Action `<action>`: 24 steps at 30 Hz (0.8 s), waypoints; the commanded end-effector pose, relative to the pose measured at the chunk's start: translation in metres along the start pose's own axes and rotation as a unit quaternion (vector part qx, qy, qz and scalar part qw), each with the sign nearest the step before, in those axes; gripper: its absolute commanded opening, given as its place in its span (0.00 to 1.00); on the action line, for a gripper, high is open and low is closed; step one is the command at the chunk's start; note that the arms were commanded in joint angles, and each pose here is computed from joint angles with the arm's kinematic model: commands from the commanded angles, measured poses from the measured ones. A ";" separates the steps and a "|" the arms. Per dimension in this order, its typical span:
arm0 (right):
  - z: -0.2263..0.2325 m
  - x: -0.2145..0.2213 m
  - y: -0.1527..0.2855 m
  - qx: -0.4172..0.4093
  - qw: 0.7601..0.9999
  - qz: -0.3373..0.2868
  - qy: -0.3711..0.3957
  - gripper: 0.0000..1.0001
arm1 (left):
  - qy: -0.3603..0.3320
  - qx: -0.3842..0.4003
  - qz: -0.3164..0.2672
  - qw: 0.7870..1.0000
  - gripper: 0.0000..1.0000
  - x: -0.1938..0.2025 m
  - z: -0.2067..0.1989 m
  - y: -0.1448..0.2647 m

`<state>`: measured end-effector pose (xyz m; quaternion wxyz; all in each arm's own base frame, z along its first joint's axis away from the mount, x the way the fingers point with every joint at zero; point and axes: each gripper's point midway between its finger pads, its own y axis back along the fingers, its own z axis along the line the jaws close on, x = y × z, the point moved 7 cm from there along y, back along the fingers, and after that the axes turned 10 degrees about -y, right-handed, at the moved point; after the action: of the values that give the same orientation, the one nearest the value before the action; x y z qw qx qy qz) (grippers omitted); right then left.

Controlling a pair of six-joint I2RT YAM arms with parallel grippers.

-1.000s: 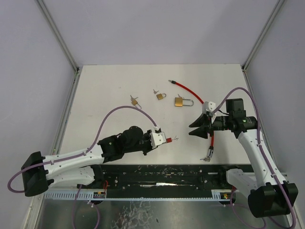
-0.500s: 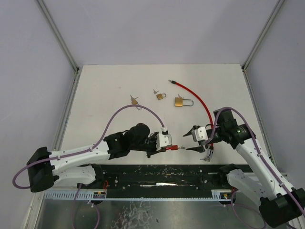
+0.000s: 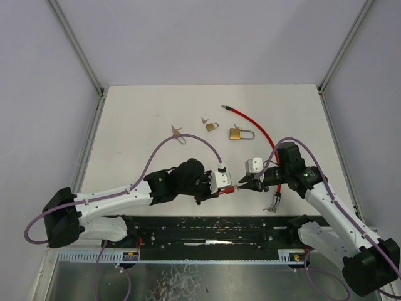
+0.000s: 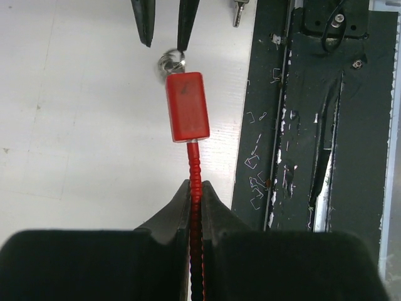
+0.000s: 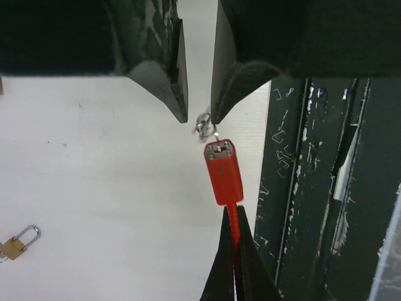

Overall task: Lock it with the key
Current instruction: Lock the lock.

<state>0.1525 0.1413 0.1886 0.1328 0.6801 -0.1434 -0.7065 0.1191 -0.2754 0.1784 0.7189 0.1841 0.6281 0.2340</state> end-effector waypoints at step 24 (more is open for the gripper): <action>0.008 0.003 -0.011 -0.030 0.995 0.047 0.077 0.45 | 0.006 0.025 -0.027 0.999 0.00 -0.028 0.006 0.001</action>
<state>0.1426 0.1492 0.1811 0.2092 0.7119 -0.1340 -0.6569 0.1201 -0.2819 0.1842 0.7082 0.2029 0.6383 0.2234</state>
